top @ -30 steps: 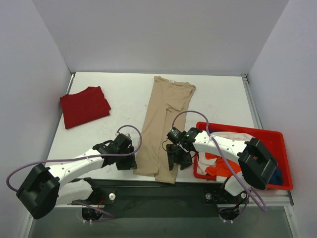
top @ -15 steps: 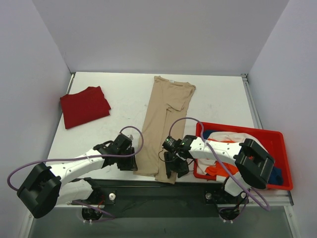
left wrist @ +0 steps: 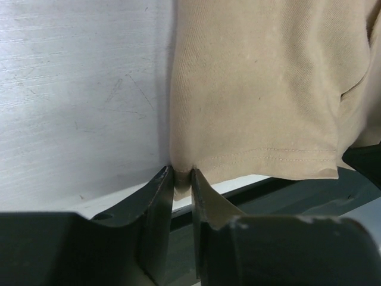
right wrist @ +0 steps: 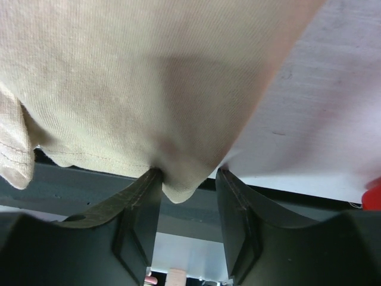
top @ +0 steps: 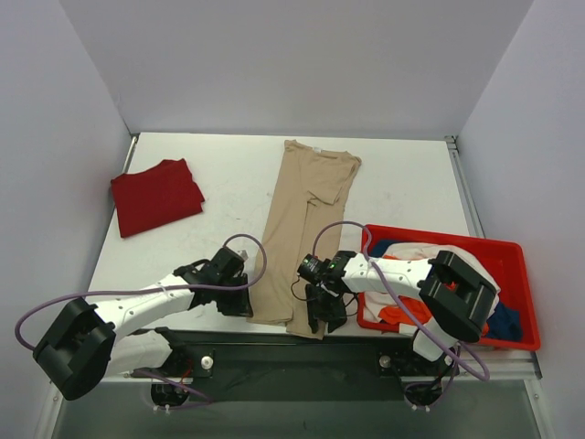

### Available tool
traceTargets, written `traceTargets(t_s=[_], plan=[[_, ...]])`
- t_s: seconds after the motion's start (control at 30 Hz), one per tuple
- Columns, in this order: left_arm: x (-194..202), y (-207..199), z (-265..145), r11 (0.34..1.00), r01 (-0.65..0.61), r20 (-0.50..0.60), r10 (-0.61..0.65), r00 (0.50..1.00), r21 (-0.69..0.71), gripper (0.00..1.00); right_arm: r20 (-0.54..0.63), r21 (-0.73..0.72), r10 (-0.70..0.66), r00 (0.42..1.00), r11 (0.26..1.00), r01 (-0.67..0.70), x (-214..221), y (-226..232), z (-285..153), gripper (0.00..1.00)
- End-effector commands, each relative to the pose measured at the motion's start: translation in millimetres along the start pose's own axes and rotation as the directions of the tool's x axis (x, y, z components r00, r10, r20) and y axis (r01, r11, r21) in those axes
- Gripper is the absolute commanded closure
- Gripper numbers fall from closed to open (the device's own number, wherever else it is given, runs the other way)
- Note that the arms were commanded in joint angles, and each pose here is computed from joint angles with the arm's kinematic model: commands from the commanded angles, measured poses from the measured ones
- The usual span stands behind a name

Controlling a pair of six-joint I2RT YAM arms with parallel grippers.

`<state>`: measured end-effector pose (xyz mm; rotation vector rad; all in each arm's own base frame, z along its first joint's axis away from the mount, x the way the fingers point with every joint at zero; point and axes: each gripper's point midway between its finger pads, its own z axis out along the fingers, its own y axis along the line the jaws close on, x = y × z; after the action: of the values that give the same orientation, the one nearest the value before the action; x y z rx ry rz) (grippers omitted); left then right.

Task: Fold and stack the t-shirts
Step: Grab the bottom of the folded rectangular tshirt with both arms, then fold the folded rectangular tshirt in 1/3 of the way

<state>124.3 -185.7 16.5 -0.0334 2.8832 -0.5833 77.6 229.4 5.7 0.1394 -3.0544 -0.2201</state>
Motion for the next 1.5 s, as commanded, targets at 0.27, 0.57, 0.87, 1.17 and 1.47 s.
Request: traceTargets(t_s=[0.27, 0.57, 0.87, 1.17, 1.47], plan=[[17, 17, 7, 0.998, -0.025, -0.068, 0.022, 0.997, -0.054, 0.97, -0.057, 0.048, 0.006, 0.998, 0.999, -0.004, 12, -9, 6, 0.79], [9, 9, -10, 0.999, -0.036, -0.023, 0.035, 0.999, -0.039, 1.00, -0.077, 0.035, -0.011, 0.997, 0.999, 0.014, 20, -9, -8, 1.00], [6, -4, -36, 0.999, -0.040, -0.026, 0.040, 0.999, -0.016, 1.00, -0.111, 0.000, -0.020, 0.994, 1.000, 0.020, 37, -6, -29, 1.00], [4, -29, -71, 0.996, -0.059, -0.029, 0.061, 0.998, 0.071, 1.00, -0.080, -0.020, -0.018, 0.997, 1.000, 0.016, 47, 7, -68, 1.00], [-37, -71, -107, 0.986, -0.044, 0.089, 0.030, 0.996, 0.159, 1.00, 0.078, -0.019, 0.016, 0.997, 1.000, -0.015, 14, 7, -127, 1.00]])
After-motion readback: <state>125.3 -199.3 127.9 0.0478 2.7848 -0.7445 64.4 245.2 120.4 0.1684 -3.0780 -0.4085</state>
